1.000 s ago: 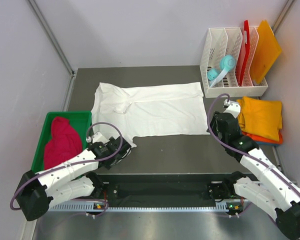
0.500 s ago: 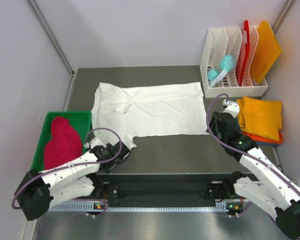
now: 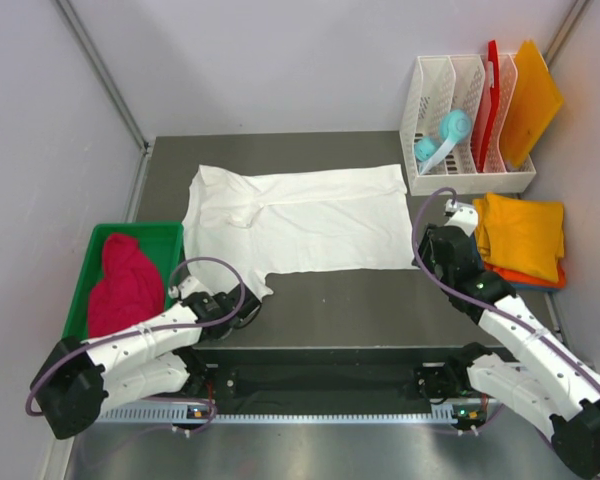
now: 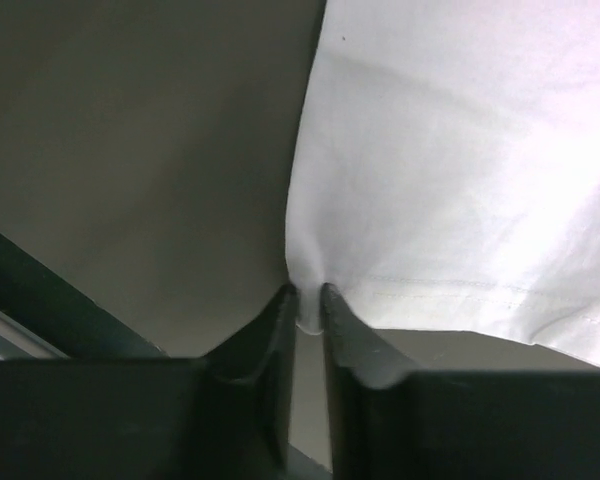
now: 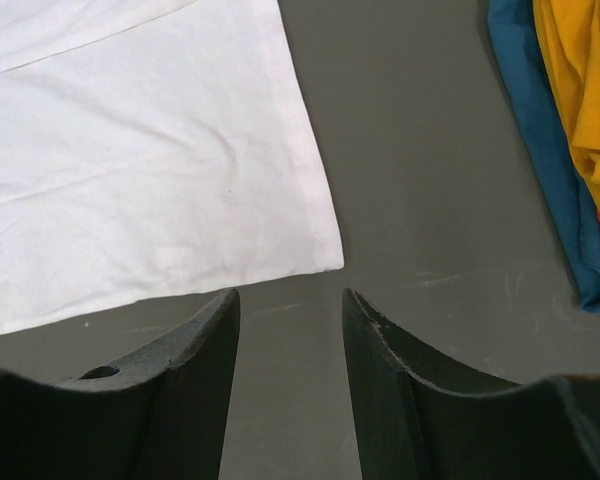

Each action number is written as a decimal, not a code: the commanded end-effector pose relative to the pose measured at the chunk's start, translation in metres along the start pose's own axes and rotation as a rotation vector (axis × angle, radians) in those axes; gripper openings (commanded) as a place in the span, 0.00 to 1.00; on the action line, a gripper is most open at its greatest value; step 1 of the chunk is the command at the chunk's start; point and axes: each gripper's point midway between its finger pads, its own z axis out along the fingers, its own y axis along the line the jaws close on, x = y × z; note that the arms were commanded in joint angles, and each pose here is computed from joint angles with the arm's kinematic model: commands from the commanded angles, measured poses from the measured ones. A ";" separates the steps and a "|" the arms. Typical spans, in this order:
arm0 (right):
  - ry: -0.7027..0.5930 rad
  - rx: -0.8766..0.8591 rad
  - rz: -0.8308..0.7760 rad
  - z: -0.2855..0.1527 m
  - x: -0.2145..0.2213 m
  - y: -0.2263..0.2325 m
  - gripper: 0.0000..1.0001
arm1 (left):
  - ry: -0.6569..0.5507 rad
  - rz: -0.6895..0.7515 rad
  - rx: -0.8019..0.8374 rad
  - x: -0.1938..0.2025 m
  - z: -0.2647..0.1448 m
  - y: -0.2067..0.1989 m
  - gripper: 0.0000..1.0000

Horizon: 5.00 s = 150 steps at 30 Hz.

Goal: Fold and stack the t-shirts
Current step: Fold the tshirt

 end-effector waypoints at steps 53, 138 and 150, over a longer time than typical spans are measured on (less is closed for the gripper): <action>0.273 0.295 0.134 0.106 0.062 -0.022 0.38 | -0.096 0.383 0.266 -0.040 -0.063 -0.121 0.00; 0.122 0.223 0.173 0.005 -0.015 -0.035 0.00 | -0.464 0.207 0.207 -0.166 -0.139 -0.082 0.00; 0.119 0.298 0.180 0.043 -0.030 -0.050 0.00 | -0.468 0.202 0.166 -0.219 -0.094 -0.117 0.00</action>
